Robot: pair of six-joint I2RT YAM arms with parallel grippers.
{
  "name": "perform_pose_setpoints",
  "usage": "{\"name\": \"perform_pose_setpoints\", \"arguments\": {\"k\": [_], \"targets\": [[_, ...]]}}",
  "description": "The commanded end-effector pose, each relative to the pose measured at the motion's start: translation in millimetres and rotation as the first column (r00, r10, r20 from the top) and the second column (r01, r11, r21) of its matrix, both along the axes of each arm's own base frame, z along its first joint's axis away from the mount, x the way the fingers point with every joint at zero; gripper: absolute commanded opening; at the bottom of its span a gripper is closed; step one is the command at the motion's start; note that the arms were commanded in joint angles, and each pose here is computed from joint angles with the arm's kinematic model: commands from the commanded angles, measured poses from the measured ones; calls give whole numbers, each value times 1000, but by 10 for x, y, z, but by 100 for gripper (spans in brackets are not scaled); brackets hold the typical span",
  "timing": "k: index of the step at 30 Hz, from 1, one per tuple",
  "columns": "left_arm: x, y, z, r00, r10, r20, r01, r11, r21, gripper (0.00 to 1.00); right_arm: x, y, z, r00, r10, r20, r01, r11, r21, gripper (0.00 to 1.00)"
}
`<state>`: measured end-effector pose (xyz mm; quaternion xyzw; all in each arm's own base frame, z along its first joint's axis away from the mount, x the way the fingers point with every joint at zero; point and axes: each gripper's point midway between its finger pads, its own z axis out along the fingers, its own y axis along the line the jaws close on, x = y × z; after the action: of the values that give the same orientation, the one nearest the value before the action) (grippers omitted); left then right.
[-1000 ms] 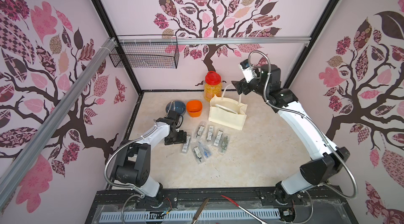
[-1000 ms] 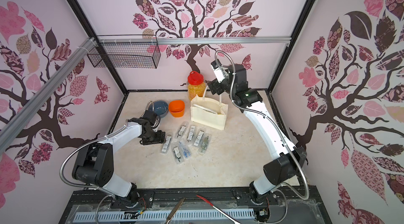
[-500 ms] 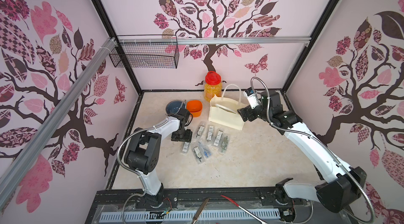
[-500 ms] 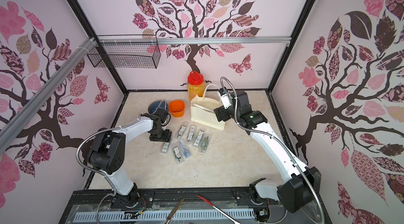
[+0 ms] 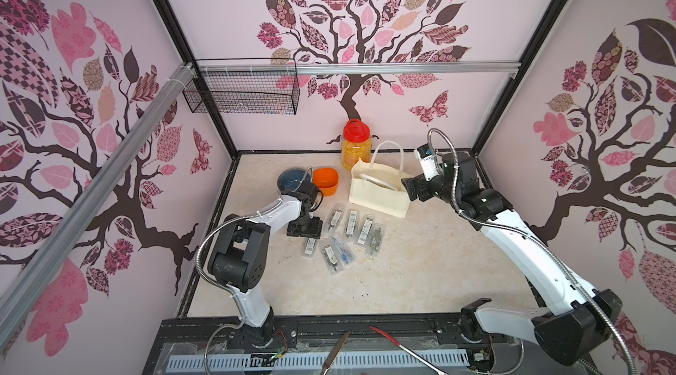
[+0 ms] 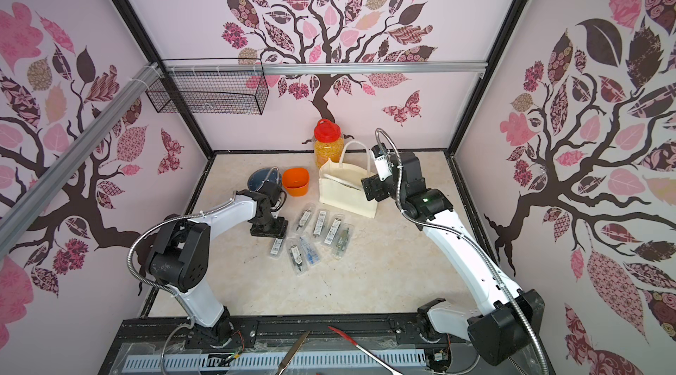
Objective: Put the compass set into the canvas bag
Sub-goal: Pick up the compass set at the center of the board.
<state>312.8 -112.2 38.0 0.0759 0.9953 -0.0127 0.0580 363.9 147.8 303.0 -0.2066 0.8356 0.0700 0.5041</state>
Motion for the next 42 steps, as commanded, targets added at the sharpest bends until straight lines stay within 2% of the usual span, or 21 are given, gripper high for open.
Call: {"name": "perform_pose_setpoints", "arguments": {"k": [1,17,28,36,42], "targets": [[44,-36,162,999,-5,52,6,1000,-19,75,-27,-32,173,999,-17,47,16,1000,24,93],[-81,-126,-119,997,-62,-35,63,997,35,71,-29,-48,112,999,-22,42,21,1000,12,94],[-126,-49,-199,997,-41,-67,47,995,89,64,-40,-82,64,998,-35,46,34,999,7,94],[-126,-62,-201,996,-42,-73,48,995,84,50,-43,-98,50,998,-42,52,42,999,7,94],[-70,-70,-88,998,-46,-48,50,995,84,45,-51,-113,38,997,-47,54,47,999,9,94]]}}
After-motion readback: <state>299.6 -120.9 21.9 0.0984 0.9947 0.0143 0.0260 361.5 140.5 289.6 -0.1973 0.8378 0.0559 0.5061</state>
